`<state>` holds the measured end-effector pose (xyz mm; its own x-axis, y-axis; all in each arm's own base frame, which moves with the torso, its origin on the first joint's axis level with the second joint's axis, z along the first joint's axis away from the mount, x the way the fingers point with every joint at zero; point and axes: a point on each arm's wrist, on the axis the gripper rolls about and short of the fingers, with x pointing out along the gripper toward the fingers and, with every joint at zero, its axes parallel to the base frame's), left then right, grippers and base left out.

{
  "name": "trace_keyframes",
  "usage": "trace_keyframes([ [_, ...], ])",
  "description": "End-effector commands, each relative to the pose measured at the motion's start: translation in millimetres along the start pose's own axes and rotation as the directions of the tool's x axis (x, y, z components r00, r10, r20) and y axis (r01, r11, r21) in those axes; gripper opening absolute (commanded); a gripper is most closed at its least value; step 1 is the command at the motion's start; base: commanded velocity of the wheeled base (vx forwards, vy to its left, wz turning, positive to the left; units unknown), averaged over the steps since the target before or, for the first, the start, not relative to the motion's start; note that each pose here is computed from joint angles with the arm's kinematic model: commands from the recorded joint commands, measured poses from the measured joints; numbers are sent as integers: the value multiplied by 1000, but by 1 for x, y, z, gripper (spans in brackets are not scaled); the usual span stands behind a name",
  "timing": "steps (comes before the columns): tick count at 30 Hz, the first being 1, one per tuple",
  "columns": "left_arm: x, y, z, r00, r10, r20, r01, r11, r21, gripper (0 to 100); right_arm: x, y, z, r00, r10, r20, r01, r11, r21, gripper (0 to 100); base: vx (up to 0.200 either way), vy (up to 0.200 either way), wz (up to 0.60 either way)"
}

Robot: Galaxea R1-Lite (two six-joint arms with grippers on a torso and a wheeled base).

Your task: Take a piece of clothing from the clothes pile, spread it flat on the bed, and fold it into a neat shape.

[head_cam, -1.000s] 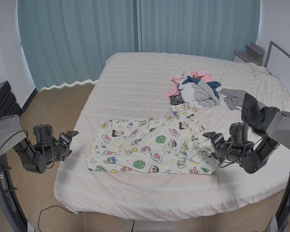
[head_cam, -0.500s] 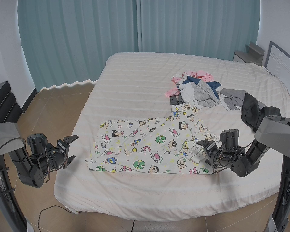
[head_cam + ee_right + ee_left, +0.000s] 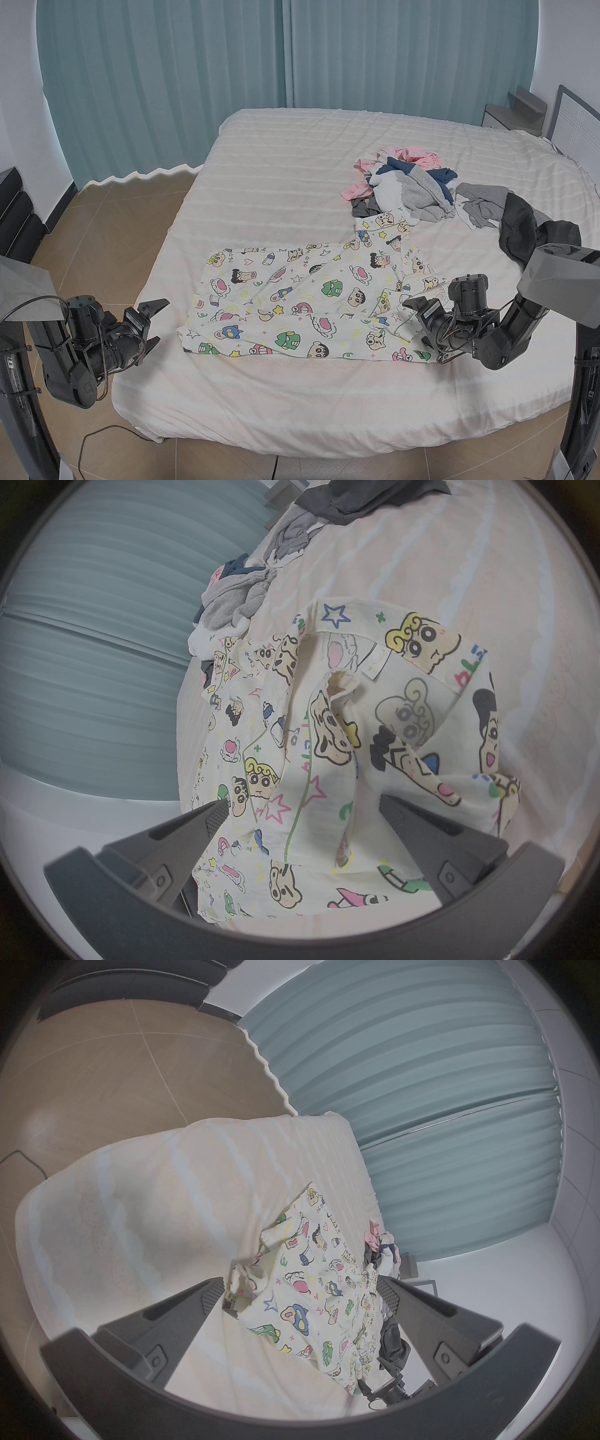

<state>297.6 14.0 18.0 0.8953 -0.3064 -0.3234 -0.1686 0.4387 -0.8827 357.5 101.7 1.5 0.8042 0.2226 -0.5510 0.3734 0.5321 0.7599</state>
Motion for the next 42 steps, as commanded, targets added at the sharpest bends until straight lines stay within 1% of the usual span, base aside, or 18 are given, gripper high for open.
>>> trace_keyframes([
  [1, 2, 6, -3, 1000, 19, -12, -19, 1000, -9, 100, 8, -2, -1, 1000, -2, -1, 2, 1000, 0, 100, 0, 0, 0],
  [3, 2, 6, -3, 1000, 19, -12, -19, 1000, -9, 100, 10, 0, 0, 1000, 6, 3, -6, 1000, 0, 100, 0, 0, 0],
  [4, 2, 6, -3, 1000, 20, -11, -20, 1000, -9, 100, 11, 1, 0, 1000, 8, 3, -8, 1000, 0, 0, 0, 0, 0],
  [8, 2, 6, -3, 1000, 19, -10, -19, 1000, -8, 100, 12, 1, 0, 1000, 11, 4, -11, 1000, 0, 0, 0, 0, 0],
  [18, 3, 6, -3, 1000, 22, -10, -22, 1000, -8, 100, -5, 8, 4, 1000, 26, 15, -26, 1000, 0, 0, 0, 0, 0],
  [23, 3, 6, -3, 1000, 21, -10, -21, 1000, -7, 100, -23, 18, 8, 998, 53, 26, -53, 999, -1, 0, 0, 0, 0],
  [24, 3, 6, -3, 1000, 22, -10, -22, 1000, -8, 100, -34, 23, 7, 997, 68, 25, -68, 998, -7, 0, 0, 0, 0],
  [26, 3, 6, -3, 1000, 22, -10, -22, 1000, -8, 100, -34, 23, 7, 997, 68, 25, -68, 998, -7, 0, 0, 0, 0],
  [27, 3, 6, -3, 1000, 22, -8, -22, 1000, -7, 100, -43, 25, 6, 997, 74, 23, -74, 997, -11, 0, 0, 0, 0],
  [30, 3, 6, -3, 1000, 22, -8, -22, 1000, -6, 100, -52, 27, 5, 998, 64, 13, -64, 998, -14, 0, 0, 0, 0],
  [33, 2, 6, -3, 1000, 20, -8, -20, 1000, -7, 100, -63, 36, 7, 998, 60, 7, -60, 998, -14, 0, 0, 0, 0],
  [37, 2, 6, -3, 1000, 20, -8, -20, 1000, -5, 100, -76, 46, 8, 997, 73, 1, -73, 997, -22, 0, 0, 0, 0],
  [40, 2, 6, -3, 1000, 20, -8, -20, 1000, -5, 100, -79, 49, 7, 998, 70, -5, -70, 997, -24, 0, 0, 0, 0],
  [42, 2, 6, -3, 1000, 20, -8, -20, 1000, -5, 100, -80, 56, 9, 998, 70, -8, -70, 997, -26, 0, 0, 0, 0],
])
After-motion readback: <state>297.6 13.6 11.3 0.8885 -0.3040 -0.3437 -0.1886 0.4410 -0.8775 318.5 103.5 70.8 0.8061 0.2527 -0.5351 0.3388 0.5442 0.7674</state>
